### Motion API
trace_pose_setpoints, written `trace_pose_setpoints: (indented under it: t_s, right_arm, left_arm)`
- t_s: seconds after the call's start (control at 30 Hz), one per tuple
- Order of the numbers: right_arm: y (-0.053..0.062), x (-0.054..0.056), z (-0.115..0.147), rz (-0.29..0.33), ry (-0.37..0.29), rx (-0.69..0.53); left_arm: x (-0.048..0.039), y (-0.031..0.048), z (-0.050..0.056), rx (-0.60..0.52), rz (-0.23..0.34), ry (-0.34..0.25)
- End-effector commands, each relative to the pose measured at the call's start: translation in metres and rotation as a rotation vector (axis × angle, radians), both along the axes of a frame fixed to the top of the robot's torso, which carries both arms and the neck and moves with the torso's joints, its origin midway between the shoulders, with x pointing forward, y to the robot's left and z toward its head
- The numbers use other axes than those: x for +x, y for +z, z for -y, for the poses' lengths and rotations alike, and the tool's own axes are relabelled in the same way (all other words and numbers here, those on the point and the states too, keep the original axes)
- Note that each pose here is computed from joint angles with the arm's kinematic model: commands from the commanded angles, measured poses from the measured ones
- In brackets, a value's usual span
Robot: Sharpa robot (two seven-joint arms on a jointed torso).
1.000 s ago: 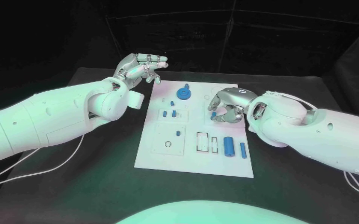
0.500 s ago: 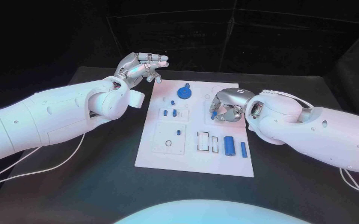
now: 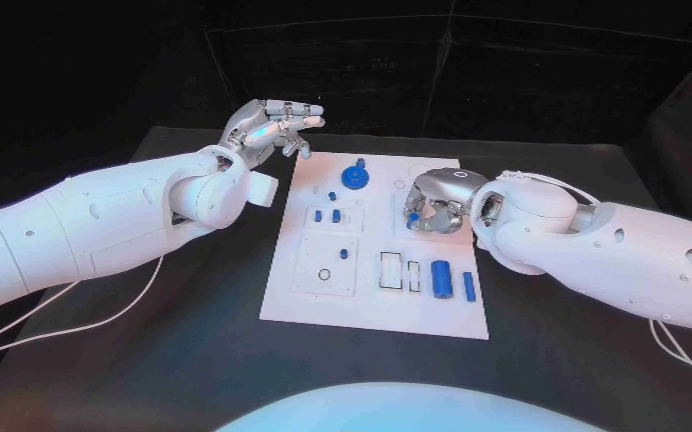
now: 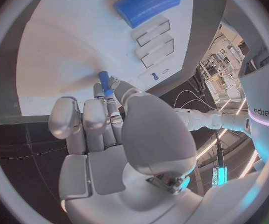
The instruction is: Assemble the parts on the task board
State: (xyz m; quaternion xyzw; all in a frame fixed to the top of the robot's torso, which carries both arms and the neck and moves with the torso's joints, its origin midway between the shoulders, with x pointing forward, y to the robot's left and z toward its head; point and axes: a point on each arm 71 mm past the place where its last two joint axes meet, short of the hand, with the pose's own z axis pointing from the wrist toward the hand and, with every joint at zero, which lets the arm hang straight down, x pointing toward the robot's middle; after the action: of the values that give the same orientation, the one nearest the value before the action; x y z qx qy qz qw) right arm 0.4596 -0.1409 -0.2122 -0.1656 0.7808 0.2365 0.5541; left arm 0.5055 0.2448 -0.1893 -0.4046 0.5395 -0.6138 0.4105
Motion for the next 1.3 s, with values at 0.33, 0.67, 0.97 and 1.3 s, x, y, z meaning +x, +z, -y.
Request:
trace_pose_setpoints:
  t_s: [0.33,0.67,0.97,1.3]
  right_arm:
    - [0.011,-0.002,-0.001,0.115,0.003,0.074]
    - [0.026,-0.026,0.002,0.131,0.026,0.150]
    - [0.037,-0.048,-0.046,0.099,0.164,0.261]
    - [0.016,-0.064,-0.107,0.026,0.315,0.293]
  left_arm:
    - [-0.0001,0.0016,0.001,-0.011,0.003,-0.009]
    - [0.0000,0.0015,-0.001,-0.009,0.003,-0.005]
    - [0.0006,0.0013,0.001,-0.011,0.004,-0.009]
    - [0.0017,0.0010,0.009,-0.017,0.005,-0.023]
